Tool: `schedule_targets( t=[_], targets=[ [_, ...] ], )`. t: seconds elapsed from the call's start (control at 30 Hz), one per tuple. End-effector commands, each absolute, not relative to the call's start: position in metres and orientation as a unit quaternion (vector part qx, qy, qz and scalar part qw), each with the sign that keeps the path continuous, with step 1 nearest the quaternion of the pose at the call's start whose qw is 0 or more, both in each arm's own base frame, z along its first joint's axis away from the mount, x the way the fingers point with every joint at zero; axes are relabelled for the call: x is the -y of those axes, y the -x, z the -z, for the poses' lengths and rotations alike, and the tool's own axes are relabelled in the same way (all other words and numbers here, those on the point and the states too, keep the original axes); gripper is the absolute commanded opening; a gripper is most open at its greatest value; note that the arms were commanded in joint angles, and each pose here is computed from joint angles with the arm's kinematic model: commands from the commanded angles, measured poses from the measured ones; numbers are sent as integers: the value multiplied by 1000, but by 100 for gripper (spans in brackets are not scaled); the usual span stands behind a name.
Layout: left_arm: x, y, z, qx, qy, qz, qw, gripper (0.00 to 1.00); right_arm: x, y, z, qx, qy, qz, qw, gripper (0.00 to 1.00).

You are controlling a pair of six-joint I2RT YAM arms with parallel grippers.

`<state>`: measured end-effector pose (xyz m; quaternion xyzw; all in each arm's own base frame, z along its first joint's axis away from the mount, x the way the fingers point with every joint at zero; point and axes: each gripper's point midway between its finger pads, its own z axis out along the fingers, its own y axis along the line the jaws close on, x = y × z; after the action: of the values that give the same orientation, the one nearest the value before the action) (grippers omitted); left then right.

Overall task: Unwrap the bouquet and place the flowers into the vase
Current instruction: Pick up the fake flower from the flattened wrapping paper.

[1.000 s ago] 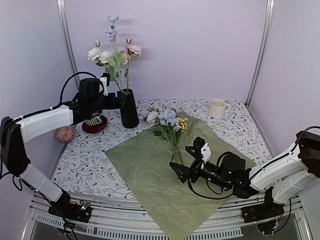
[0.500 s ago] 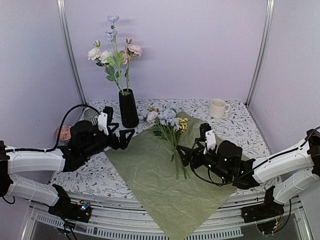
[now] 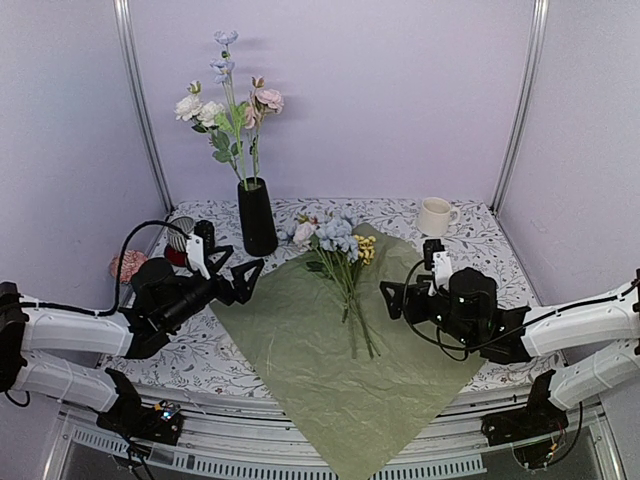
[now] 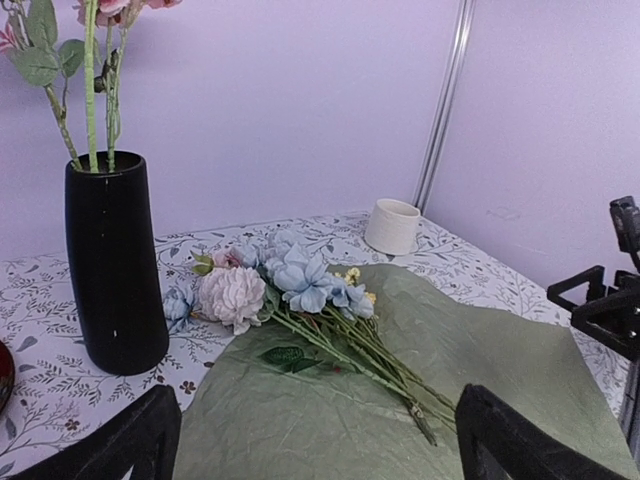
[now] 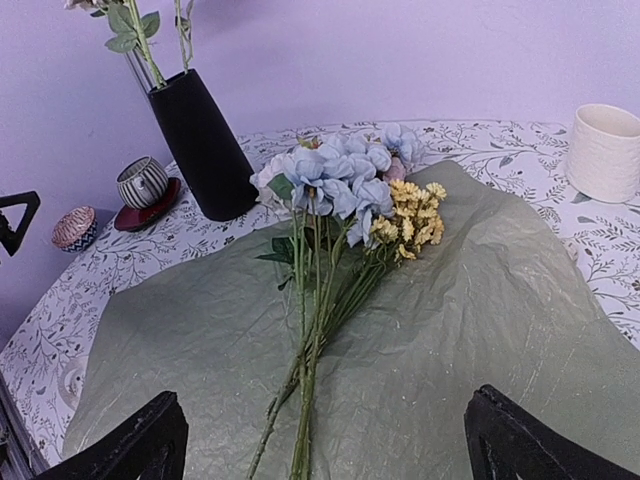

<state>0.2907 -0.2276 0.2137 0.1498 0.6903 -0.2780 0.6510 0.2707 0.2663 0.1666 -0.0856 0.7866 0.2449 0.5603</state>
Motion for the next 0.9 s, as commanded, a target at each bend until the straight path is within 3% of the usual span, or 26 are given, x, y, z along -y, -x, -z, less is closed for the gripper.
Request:
schedule_targets(
  t=[0.0, 0.2, 0.37, 0.53, 0.87],
  targets=[
    [233, -289, -227, -670, -153, 295, 664, 98, -275, -267, -153, -793, 100, -262, 541, 99],
    [231, -287, -229, -665, -157, 290, 670, 98, -288, -276, -128, -805, 116, -241, 529, 100],
    [232, -287, -230, -663, -165, 284, 673, 98, -298, -281, -121, -814, 131, -231, 517, 79],
    [232, -289, -229, -667, -169, 276, 671, 98, -299, -286, -113, -825, 122, -225, 504, 73],
    [232, -291, -226, -671, -170, 268, 670, 98, -326, -312, -75, -870, 137, -189, 435, 46]
  ],
)
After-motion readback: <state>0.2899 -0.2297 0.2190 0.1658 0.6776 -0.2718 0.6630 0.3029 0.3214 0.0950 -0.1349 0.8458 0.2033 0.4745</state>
